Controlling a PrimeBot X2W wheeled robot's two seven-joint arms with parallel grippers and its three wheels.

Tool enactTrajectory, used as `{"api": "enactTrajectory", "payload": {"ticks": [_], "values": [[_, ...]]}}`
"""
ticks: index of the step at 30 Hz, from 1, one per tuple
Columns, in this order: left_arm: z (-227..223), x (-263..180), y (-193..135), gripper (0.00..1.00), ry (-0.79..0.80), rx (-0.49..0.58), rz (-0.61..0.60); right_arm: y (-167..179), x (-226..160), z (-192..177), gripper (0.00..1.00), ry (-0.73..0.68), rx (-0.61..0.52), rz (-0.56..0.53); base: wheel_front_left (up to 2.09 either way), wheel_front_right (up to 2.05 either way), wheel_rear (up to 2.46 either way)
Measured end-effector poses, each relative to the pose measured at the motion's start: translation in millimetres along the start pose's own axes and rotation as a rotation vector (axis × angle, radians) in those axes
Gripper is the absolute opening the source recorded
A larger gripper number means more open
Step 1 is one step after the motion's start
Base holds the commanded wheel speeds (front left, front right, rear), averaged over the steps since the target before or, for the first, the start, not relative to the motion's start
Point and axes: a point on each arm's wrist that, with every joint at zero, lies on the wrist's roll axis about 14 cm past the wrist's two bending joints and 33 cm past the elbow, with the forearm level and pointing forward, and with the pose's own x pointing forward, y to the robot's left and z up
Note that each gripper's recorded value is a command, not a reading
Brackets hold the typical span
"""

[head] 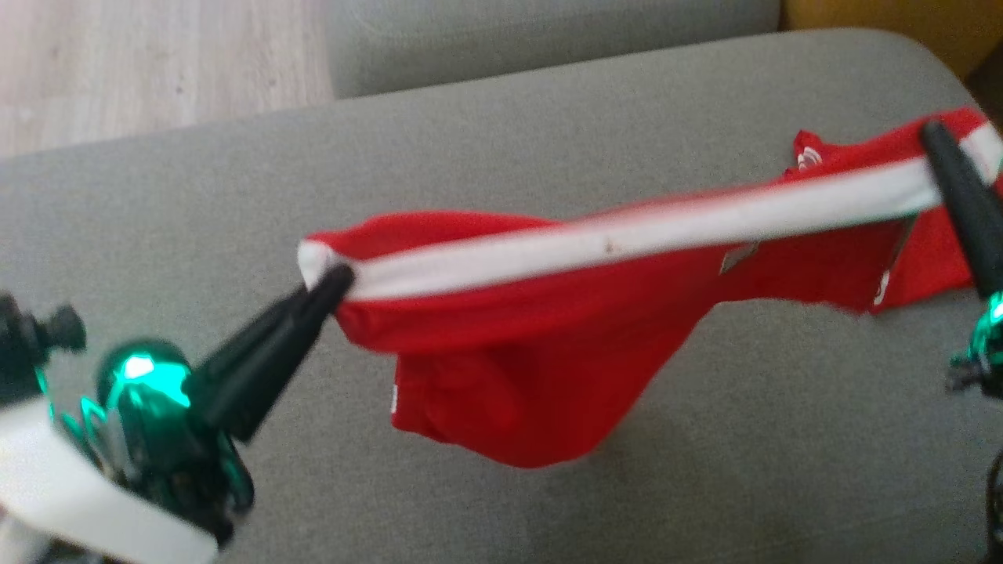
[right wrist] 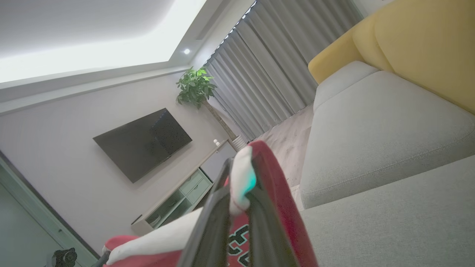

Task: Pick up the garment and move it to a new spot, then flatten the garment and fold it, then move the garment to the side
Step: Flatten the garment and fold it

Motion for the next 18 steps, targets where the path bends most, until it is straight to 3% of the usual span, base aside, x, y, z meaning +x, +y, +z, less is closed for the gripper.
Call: {"api": "enactTrajectory", "payload": {"ticks": [4,8,12,18], "values": [[4,13,36,0.00,0.078,0.041,0.049,-22,30,-4,0.00,0.023,0.024,-0.025,0.00,0.00,0.00],[16,36,95,0.00,0.119,0.079,0.143,-59,77,-12,0.00,0.049,0.048,-0.084,0.00,0.00,0.00],[48,78,158,0.00,0.038,0.140,0.242,-90,142,-8,0.00,0.024,0.068,-0.120,0.00,0.00,0.00],[103,123,228,0.00,-0.164,0.260,0.364,-103,230,1,0.00,-0.051,0.118,-0.116,0.00,0.00,0.00]]}}
